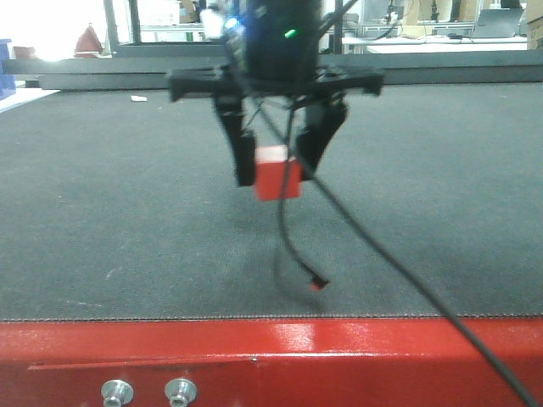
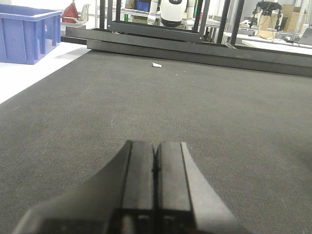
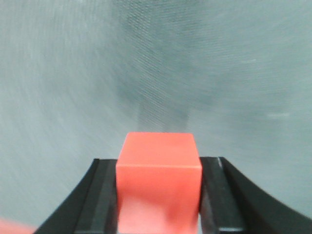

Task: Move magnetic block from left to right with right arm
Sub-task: 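Close the right gripper on the red cube and lift it, then hold the red cube raised in the right gripper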

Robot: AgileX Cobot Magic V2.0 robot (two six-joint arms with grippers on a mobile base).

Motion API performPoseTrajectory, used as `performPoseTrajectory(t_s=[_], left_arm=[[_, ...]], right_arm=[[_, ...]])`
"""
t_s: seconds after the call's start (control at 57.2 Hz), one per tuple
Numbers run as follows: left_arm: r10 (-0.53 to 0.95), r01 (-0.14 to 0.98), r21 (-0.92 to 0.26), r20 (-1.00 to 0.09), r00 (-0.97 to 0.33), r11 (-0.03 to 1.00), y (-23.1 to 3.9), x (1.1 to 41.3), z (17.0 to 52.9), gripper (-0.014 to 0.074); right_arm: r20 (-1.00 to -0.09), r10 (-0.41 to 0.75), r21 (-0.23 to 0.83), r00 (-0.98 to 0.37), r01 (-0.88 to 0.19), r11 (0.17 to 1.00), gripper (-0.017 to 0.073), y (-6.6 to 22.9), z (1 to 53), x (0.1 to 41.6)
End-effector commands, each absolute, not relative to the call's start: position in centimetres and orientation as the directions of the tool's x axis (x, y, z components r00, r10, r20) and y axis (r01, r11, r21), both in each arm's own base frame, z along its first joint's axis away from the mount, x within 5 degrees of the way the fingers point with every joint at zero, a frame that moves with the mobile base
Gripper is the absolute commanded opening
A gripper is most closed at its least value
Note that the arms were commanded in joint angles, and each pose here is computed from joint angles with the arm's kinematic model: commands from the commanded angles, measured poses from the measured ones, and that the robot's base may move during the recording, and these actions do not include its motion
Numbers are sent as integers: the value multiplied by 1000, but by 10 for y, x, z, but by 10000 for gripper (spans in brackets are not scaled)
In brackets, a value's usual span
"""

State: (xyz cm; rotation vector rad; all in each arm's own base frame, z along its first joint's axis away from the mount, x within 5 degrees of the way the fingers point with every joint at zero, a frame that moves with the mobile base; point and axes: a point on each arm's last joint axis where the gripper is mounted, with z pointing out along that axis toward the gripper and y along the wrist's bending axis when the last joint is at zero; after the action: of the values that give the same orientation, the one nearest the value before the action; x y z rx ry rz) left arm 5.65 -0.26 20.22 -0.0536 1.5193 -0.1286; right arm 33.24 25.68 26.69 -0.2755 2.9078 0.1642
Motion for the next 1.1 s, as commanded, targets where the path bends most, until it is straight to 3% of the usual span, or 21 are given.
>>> performPoseTrajectory(t_s=[0.0,0.227,0.419,0.629,0.839,1.083], left_arm=[[-123,55,-117,-985,122,992,-2,55,206,-126],[-123,55,-117,-985,122,992,-2,55,206,-126],[-123,55,-117,-985,122,992,-2,55,206,-126],[-123,55,-117,-985,122,992,-2,55,206,-126],[-123,55,-117,-985,122,992,-2,55,206,-126],[-123,55,-117,-985,122,992,-2,55,206,-126]], right_arm=[[-351,-227,93,-908,-275,957,222,233,308,324],[-506,-180,100,-844,-265,959,222,164,319,304],[-673,-6,137,-740,-133,982,222,89,326,277],[-833,77,116,-548,-37,993,222,29,321,241],[-930,152,143,-336,51,988,222,0,320,198],[-970,138,132,-201,42,990,222,-2,311,145]])
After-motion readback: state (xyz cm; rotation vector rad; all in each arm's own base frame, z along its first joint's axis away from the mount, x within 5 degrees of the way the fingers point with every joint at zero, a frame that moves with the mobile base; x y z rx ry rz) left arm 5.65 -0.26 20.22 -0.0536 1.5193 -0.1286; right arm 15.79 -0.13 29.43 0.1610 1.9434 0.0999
